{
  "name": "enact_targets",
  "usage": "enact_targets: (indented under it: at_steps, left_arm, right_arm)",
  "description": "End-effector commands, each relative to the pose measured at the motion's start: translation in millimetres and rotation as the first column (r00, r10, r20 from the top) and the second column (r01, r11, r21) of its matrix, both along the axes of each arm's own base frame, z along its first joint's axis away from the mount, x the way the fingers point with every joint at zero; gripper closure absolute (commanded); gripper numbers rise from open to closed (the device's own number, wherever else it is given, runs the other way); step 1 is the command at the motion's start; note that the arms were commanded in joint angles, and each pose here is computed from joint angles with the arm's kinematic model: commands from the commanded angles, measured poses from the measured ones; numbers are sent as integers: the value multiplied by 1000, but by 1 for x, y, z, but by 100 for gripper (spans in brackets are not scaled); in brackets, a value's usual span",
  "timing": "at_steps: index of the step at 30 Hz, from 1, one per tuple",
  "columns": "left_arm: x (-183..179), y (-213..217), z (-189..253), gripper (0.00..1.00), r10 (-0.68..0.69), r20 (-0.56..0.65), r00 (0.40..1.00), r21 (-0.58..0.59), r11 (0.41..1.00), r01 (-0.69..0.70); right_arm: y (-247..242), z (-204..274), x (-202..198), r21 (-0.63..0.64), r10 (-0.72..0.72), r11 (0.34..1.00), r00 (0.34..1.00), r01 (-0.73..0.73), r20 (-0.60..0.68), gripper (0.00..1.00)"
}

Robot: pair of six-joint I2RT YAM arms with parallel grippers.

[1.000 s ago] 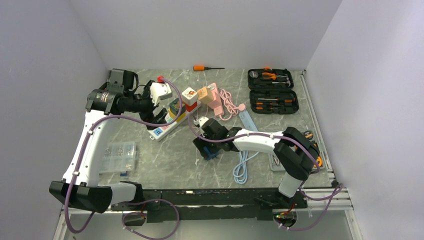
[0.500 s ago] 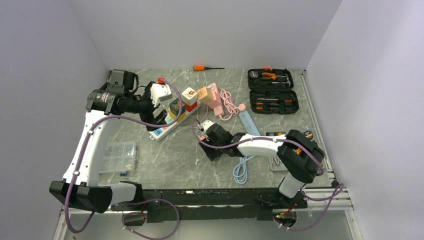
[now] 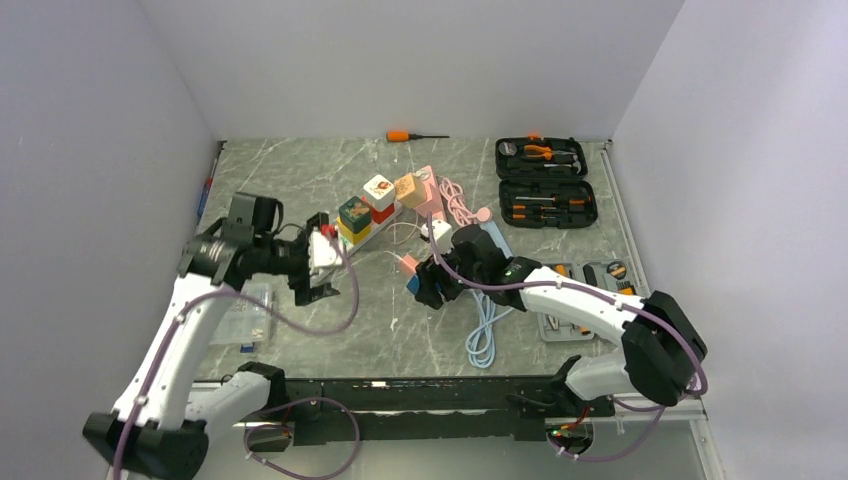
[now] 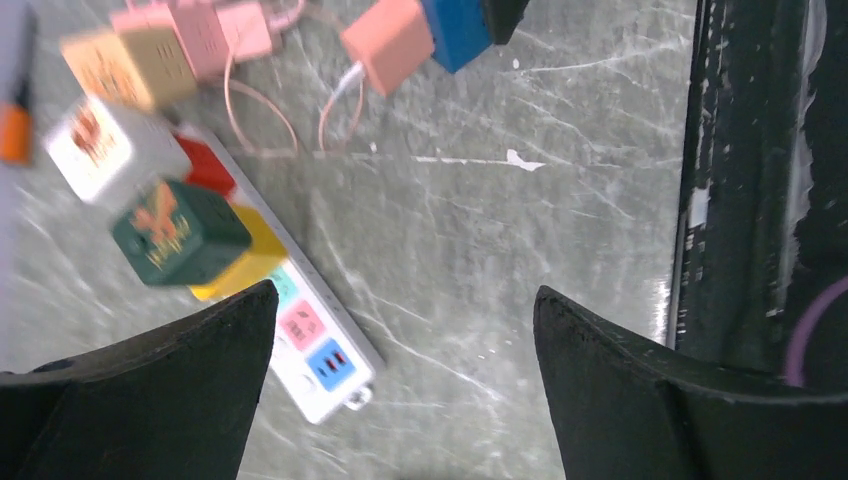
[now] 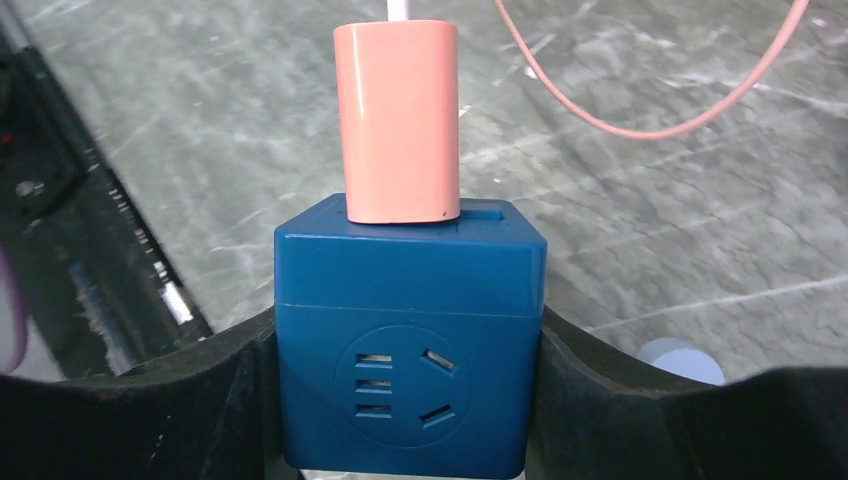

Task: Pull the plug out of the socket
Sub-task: Remove the plug from the socket.

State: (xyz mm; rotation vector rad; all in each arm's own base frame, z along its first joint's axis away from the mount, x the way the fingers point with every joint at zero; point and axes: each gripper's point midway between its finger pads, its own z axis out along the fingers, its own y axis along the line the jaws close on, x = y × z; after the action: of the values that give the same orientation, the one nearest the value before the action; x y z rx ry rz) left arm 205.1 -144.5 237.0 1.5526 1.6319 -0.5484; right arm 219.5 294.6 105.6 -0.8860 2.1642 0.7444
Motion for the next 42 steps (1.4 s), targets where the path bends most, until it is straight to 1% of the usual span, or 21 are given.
enact_targets:
  at_steps: [1,3,4,7,9,12,13,16,20,25,27,30,36,38,42]
  left_arm:
    - [-12,-18,32,1,-194,349,917,60,981,185]
    - [-21,-29,32,1,-244,349,905,70,970,235]
    - [-23,-35,32,1,-250,329,911,57,968,245]
    - [-30,-55,28,1,-281,225,933,5,958,287]
    - [-32,-68,19,1,-308,153,939,-12,950,313]
    - [-34,-85,11,1,-333,117,936,-30,940,339]
    - [-29,-91,13,1,-330,128,935,-43,940,337]
    - [-20,-101,14,1,-307,112,945,-66,947,316]
    - [-22,-105,7,1,-314,55,948,-83,945,317]
    - [-32,-106,-1,1,-295,-15,955,-131,948,291]
    - [-34,-107,1,1,-282,-27,959,-154,949,275]
    - [-38,-109,3,1,-296,-38,954,-175,942,285]
    - [-42,-113,8,1,-323,-60,944,-203,930,306]
    - [-43,-113,6,10,-335,-78,939,-190,930,315]
    - [-48,-110,-1,32,-352,-139,926,-157,931,330]
  right_arm:
    - [20,57,-13,121,156,979,984,-166,89,91]
    - [19,75,-14,149,160,971,972,-186,172,92]
    - [18,79,-15,147,162,970,964,-195,212,93]
    - [16,82,-20,91,191,969,926,-232,325,98]
    - [17,80,-26,57,227,962,902,-265,368,100]
    - [17,81,-31,25,248,958,868,-286,429,100]
    - [17,82,-33,17,248,958,861,-285,444,100]
    - [15,83,-35,-18,249,962,843,-274,476,100]
    - [15,84,-38,-44,252,963,832,-265,495,100]
    - [22,100,-43,-3,232,962,806,-274,544,100]
    - [24,102,-49,-2,244,957,797,-292,553,100]
    - [30,113,-54,27,240,949,777,-313,582,100]
    - [35,114,-58,32,251,943,772,-332,584,100]
    - [35,114,-58,36,250,942,772,-332,584,100]
    - [37,115,-59,45,250,939,769,-340,589,100]
